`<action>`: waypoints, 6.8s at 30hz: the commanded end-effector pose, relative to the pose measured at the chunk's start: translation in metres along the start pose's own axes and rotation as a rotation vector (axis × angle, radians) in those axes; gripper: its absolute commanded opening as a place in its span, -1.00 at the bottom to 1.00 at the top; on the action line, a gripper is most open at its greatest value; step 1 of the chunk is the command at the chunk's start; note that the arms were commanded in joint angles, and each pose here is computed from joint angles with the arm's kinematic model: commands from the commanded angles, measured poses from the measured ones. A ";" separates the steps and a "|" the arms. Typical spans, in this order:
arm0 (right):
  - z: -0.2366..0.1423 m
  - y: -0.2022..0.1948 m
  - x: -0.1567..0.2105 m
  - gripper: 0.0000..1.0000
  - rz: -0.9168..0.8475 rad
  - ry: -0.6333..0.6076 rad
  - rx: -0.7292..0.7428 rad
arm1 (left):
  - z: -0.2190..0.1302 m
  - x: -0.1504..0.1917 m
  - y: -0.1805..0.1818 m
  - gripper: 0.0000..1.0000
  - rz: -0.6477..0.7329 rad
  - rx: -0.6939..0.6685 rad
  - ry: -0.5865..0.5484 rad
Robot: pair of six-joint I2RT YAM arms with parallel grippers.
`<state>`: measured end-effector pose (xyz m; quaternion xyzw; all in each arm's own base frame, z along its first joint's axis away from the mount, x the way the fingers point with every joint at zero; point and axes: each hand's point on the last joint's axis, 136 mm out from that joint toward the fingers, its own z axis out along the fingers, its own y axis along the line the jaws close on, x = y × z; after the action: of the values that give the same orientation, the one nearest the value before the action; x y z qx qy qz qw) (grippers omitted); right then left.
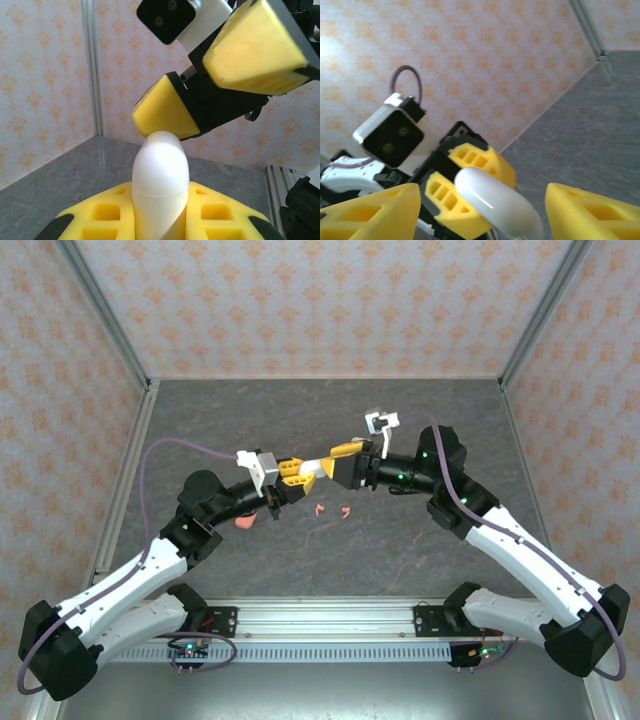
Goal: Insert the wireless bluetooth earbuds into the charging case
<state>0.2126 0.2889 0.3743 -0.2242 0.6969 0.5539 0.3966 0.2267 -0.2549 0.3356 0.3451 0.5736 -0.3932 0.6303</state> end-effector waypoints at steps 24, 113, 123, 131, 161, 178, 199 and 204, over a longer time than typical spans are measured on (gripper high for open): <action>-0.083 -0.120 0.002 0.95 -0.022 -0.134 0.821 | 0.055 0.215 0.124 -1.00 -0.599 -0.387 0.601; 0.253 -0.149 0.283 0.57 -0.257 0.992 -0.041 | -0.229 0.186 0.251 0.63 -1.041 -1.158 0.176; 0.221 -0.138 0.284 0.57 -0.297 0.998 -0.066 | -0.228 0.190 0.251 0.64 -1.054 -1.151 0.177; 0.209 -0.150 0.302 0.54 -0.444 1.053 0.024 | -0.227 0.192 0.251 0.64 -1.063 -1.149 0.176; 0.175 -0.141 0.200 -0.22 -0.674 0.815 0.272 | -0.184 0.162 0.229 0.64 -1.077 -0.939 0.141; 0.032 -0.107 0.062 -0.20 -0.766 0.364 0.426 | -0.058 0.026 0.093 0.51 -0.813 -0.189 0.150; 0.025 -0.068 0.046 -0.20 -0.860 0.289 0.304 | 0.014 0.031 0.036 0.46 -0.792 0.052 0.329; 0.026 -0.070 0.047 -0.20 -0.868 0.294 0.305 | 0.021 0.041 0.031 0.29 -0.804 0.078 0.365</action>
<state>0.2481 0.2970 0.2771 -0.5052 0.6830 0.1845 0.4941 0.2709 -0.2569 0.2880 0.1558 0.7578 -0.5561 0.3037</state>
